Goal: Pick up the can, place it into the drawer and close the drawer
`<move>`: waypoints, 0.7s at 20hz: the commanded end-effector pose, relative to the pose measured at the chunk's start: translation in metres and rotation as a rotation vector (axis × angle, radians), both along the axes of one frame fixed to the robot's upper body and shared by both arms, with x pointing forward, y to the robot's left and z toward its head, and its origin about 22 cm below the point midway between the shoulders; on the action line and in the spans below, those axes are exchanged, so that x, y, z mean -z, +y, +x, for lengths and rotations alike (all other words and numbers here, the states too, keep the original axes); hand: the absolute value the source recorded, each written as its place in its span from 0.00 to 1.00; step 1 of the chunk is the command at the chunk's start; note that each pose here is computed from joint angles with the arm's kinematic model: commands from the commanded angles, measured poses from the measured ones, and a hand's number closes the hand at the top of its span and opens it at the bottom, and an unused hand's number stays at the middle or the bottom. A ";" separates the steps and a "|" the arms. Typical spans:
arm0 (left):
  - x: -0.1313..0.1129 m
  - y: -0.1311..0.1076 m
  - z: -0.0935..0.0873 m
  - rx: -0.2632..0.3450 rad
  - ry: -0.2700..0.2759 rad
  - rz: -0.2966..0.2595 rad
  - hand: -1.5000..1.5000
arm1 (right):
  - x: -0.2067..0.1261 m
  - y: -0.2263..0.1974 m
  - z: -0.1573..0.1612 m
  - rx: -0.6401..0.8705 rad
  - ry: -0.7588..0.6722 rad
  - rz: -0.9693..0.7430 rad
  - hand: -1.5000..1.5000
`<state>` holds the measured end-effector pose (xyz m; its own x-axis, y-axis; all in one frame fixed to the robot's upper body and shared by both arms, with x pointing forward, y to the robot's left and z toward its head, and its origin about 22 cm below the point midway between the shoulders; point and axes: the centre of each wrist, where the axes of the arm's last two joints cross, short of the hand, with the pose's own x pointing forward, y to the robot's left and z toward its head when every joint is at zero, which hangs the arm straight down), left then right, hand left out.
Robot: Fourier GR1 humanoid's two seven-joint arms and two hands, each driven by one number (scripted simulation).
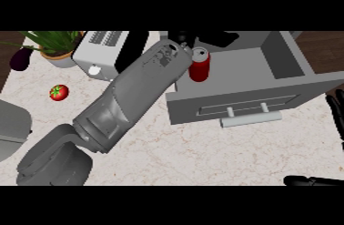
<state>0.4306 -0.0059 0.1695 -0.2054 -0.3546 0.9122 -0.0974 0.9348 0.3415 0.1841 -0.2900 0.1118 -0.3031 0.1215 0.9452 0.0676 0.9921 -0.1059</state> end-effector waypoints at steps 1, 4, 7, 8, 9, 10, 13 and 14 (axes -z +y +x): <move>0.002 0.004 0.004 -0.030 -0.018 -0.006 0.00 | -0.004 -0.001 -0.002 -0.004 -0.023 0.010 0.00; -0.004 -0.003 -0.001 -0.049 -0.014 -0.032 0.00 | -0.012 0.006 -0.008 -0.011 -0.018 -0.019 0.00; -0.003 0.000 0.001 -0.036 -0.008 -0.068 0.00 | -0.026 0.003 -0.003 0.019 -0.073 -0.095 0.00; 0.007 0.002 -0.002 -0.051 0.010 -0.082 0.00 | -0.028 0.001 -0.007 0.038 -0.093 -0.145 0.00; 0.006 0.002 -0.001 -0.053 0.005 -0.077 0.00 | -0.027 -0.002 -0.006 0.031 -0.096 -0.195 0.00; 0.009 0.003 -0.002 -0.055 0.000 -0.095 0.00 | -0.029 0.000 -0.003 0.022 -0.124 -0.221 0.00; 0.002 0.000 -0.002 -0.042 0.031 -0.119 0.00 | -0.039 -0.003 -0.010 0.029 -0.145 -0.315 0.00; 0.017 0.003 -0.005 -0.054 0.019 -0.135 0.00 | -0.033 0.000 -0.018 0.008 -0.141 -0.330 0.00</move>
